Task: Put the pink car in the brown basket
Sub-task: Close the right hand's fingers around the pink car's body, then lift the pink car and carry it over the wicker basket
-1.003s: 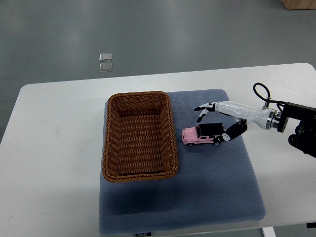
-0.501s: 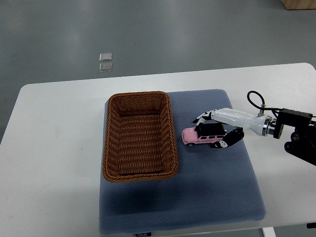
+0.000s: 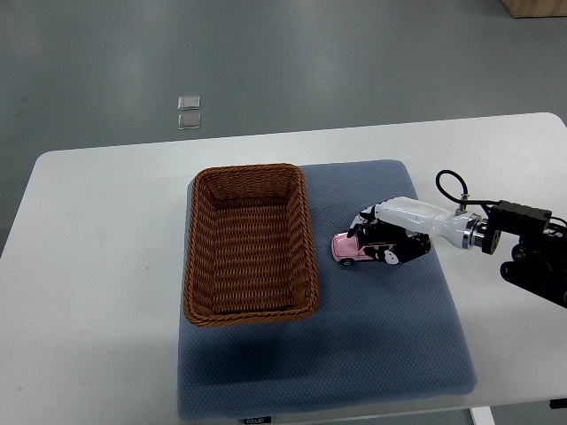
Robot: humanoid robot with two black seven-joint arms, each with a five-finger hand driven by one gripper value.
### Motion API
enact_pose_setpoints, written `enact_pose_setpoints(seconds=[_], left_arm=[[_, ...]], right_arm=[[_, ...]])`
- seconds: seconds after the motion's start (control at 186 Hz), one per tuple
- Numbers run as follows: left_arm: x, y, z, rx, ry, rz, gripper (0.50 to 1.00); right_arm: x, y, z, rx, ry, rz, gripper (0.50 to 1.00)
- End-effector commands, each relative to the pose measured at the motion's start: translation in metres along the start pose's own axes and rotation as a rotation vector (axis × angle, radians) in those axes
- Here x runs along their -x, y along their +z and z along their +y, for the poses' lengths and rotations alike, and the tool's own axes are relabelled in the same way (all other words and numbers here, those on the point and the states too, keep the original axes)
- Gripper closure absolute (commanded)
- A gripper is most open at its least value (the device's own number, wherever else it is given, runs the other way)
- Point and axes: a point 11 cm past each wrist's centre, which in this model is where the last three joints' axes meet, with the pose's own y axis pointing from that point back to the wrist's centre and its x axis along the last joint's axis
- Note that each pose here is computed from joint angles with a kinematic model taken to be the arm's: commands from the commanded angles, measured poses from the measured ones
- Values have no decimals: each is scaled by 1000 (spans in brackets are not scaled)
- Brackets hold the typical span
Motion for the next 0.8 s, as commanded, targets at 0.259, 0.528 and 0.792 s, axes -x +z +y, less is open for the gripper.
enact_pose_setpoints(seconds=[0.259,0.528,0.792], left_arm=[[0,1,0,3,-1,2,500],[0,1,0,2,-1,2,500],[1,1,0,2,-3,2,500]], right_arm=[[-38,-7,-7,-27,66,53,1000],[-65,-10,-4,-34,107,87,1000],[-111,-31,-15,-85,167,130,1000]])
